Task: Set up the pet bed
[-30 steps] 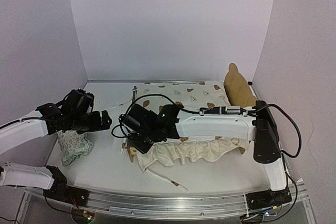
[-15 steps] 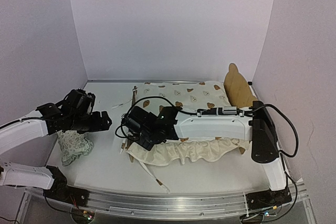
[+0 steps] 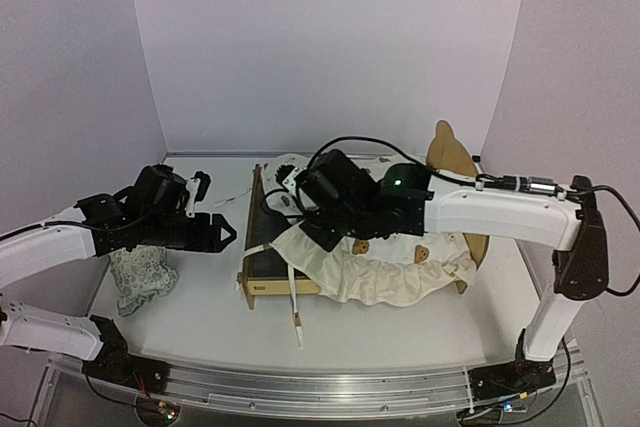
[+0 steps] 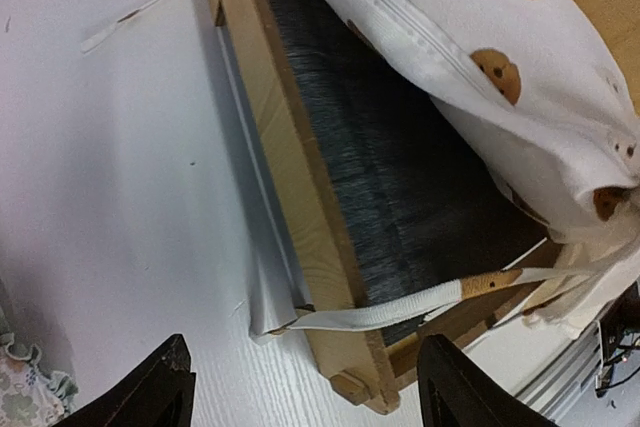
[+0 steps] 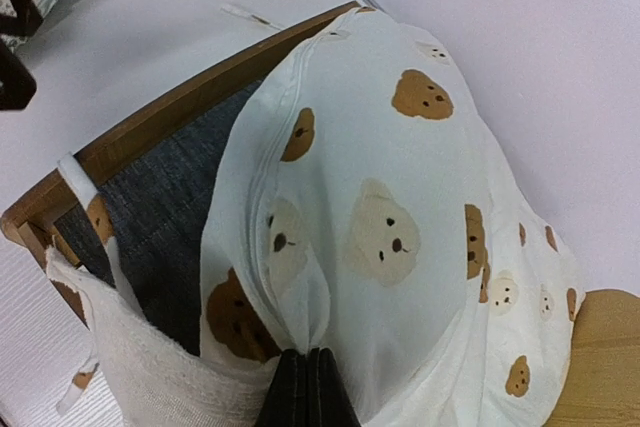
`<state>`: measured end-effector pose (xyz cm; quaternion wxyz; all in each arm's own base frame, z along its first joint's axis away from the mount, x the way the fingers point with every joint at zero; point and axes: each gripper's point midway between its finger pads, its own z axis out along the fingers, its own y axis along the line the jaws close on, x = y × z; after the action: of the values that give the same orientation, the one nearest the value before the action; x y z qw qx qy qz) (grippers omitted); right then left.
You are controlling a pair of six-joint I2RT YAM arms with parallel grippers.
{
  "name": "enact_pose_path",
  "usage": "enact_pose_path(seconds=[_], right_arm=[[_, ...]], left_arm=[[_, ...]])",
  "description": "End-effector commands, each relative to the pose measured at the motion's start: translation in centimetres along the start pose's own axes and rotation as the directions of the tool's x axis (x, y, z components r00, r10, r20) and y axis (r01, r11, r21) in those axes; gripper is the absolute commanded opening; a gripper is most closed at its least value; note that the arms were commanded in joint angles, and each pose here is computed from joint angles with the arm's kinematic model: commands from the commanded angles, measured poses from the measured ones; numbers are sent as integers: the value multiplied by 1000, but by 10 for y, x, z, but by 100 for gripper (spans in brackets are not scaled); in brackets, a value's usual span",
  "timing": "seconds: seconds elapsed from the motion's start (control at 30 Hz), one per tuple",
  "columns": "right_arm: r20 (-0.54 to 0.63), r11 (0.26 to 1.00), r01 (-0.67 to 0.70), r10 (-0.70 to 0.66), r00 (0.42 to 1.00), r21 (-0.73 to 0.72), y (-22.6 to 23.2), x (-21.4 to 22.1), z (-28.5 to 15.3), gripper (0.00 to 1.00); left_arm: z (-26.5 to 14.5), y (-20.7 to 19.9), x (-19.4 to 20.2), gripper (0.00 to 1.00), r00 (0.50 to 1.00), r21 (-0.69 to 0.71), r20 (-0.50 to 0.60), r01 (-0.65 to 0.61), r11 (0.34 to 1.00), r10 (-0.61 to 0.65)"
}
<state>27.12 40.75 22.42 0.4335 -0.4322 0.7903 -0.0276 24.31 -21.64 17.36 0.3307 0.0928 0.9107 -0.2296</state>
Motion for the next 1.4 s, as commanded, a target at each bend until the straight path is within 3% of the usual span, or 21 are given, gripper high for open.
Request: enact_pose_path(seconds=[0.0,0.3,0.63,0.9,1.03,1.2,1.37], right_arm=[[21,999,-33,33,999,-1,-15,6,-14,0],[-3,997,-73,73,997,16,-32,31,-21,0],[-11,995,-97,97,995,33,-49,45,-28,0],[-8,993,-112,112,994,27,-54,47,-29,0],[-3,992,-119,120,993,32,-58,48,-32,0],[7,992,-127,127,992,26,-60,46,-35,0],[14,991,-130,130,991,17,-60,42,-36,0]], left_arm=[[-6,-50,-22,74,991,140,53,-128,982,122],[16,-98,1,72,955,206,-3,-290,935,297],[32,-81,11,66,936,118,-61,-339,933,348],[50,-95,30,58,917,205,-115,-354,912,382],[53,-101,37,44,908,236,-132,-362,902,399],[57,-108,33,13,903,219,-130,-376,900,409],[56,-127,26,3,901,223,-121,-384,896,416]])
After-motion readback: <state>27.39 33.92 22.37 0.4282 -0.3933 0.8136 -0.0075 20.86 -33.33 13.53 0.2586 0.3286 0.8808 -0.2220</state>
